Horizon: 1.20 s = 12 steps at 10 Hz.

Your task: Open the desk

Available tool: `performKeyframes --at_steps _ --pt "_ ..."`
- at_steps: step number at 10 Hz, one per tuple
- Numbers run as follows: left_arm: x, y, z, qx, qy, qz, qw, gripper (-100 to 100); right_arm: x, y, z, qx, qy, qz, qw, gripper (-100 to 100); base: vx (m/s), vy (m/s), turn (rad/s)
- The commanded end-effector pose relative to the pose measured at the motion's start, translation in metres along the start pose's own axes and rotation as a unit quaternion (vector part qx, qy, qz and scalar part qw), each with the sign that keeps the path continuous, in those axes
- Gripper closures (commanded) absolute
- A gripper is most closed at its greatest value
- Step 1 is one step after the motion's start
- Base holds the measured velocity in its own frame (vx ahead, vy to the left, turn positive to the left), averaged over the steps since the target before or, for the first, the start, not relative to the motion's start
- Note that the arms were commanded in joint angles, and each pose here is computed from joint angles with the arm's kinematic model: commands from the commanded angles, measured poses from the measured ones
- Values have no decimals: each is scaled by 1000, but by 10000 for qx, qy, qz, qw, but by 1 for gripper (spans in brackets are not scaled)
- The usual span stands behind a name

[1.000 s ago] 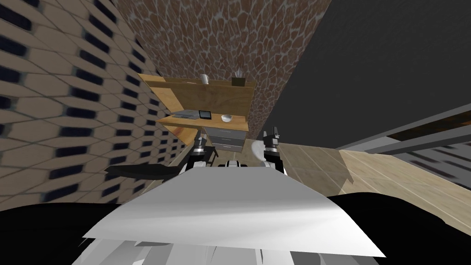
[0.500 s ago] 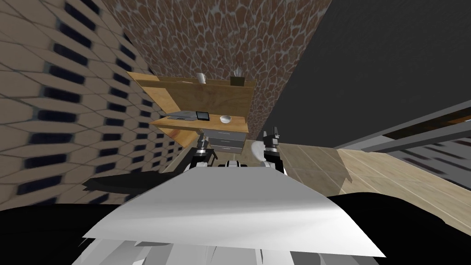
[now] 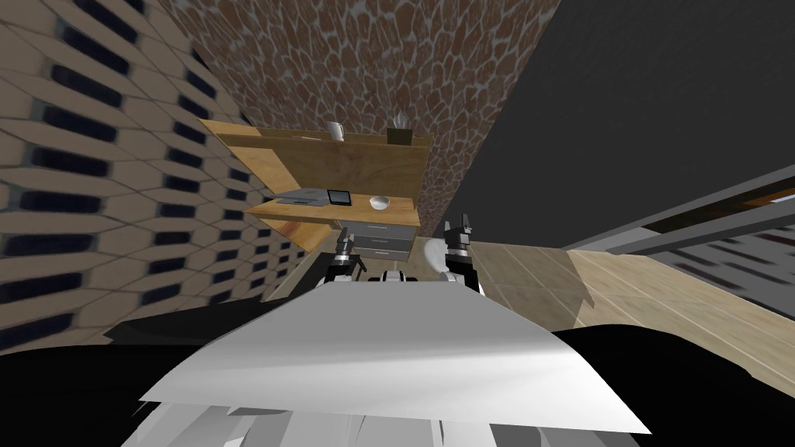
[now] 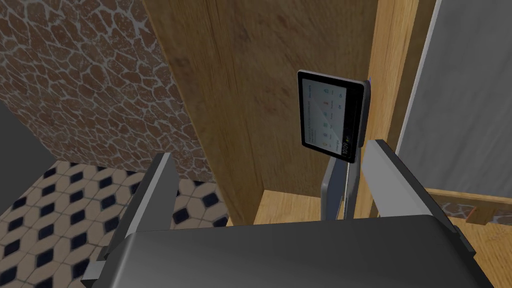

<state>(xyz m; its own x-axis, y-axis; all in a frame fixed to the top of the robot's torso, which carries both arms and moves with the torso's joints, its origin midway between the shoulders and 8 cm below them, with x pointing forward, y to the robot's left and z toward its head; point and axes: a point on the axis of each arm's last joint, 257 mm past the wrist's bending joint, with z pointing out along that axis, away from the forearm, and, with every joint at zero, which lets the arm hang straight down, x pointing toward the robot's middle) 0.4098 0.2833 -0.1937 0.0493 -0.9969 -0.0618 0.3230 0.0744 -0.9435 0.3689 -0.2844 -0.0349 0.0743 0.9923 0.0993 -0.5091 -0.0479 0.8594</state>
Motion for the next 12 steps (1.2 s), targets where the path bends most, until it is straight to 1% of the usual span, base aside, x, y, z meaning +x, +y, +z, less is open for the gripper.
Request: performKeyframes --at_steps 1,2,5,6,9,11,12 --pt "4 21 -6 -127 34 1 9999 -100 0 0 0 0 0 0 10000 0 80 22 -58" --pt "4 24 -7 -160 32 3 9999 -100 0 0 0 0 0 0 10000 0 65 15 -20" --pt "10 49 -16 -337 69 -12 9994 -100 0 0 0 0 0 0 10000 0 76 19 -39" --pt "10 53 -18 -382 67 -10 9992 -100 0 0 0 0 0 0 10000 0 59 21 -18" --pt "16 79 -29 -581 114 -19 9982 -100 0 0 0 0 0 0 10000 0 73 15 -42" --pt "18 88 -33 -652 131 -20 9978 -100 0 0 0 0 0 0 10000 0 79 28 -35" --pt "20 96 -38 -720 149 -20 9973 -100 0 0 0 0 0 0 10000 0 54 15 -27"
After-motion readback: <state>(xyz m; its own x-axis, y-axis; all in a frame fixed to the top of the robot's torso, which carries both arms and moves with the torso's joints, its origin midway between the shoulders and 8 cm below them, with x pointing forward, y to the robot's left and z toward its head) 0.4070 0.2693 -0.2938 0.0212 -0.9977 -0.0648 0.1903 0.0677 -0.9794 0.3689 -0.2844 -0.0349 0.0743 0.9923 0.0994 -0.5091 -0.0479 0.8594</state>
